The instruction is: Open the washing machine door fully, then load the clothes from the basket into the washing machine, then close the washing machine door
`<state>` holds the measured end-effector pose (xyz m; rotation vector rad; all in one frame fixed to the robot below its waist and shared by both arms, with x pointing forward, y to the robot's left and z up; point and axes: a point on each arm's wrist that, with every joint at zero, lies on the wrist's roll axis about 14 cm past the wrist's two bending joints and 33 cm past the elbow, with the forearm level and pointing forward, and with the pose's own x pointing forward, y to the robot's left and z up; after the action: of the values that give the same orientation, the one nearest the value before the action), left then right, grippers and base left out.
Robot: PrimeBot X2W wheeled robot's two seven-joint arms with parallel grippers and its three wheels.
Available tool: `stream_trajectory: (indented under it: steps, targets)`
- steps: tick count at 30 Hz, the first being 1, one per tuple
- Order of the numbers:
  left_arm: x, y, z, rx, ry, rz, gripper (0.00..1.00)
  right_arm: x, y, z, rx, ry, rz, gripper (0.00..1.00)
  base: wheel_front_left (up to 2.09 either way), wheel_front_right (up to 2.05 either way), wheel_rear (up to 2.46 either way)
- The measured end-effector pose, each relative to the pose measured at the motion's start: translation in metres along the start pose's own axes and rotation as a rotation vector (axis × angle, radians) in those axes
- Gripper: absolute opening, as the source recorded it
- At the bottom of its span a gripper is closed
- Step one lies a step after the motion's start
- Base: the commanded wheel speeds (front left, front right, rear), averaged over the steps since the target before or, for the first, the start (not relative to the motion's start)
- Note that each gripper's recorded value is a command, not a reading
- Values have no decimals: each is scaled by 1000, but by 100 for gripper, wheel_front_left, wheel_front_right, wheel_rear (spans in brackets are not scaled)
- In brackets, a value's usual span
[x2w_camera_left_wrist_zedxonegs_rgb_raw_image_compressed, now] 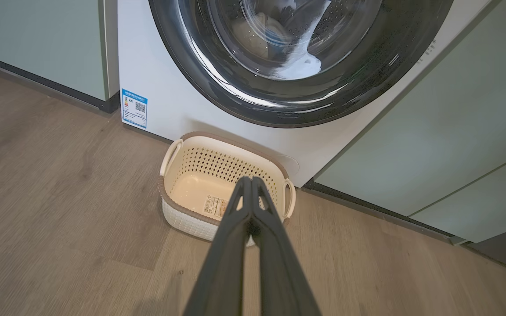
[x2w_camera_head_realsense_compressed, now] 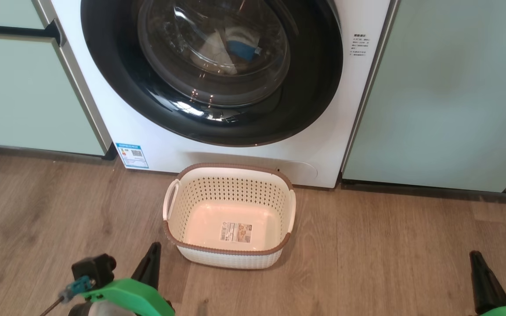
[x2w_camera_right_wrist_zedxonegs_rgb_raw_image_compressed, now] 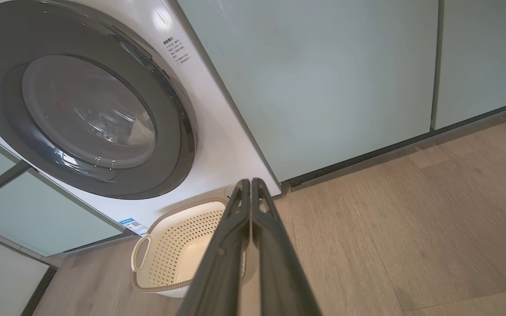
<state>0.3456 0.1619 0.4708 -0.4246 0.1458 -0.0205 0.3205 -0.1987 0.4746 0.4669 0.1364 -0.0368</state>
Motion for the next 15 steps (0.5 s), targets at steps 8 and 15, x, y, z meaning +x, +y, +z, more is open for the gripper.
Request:
stream_trajectory:
  steps: [8, 15]
  targets:
    - [3, 1, -2, -90, 15, 4, 0, 4, 1, 1, 93, -4, 6, 0, 0, 0, 0]
    - [5, 4, -1, -170, 22, 13, 0, 6, 0, -2, 173, -1, 1, 0, 0, 0, 0]
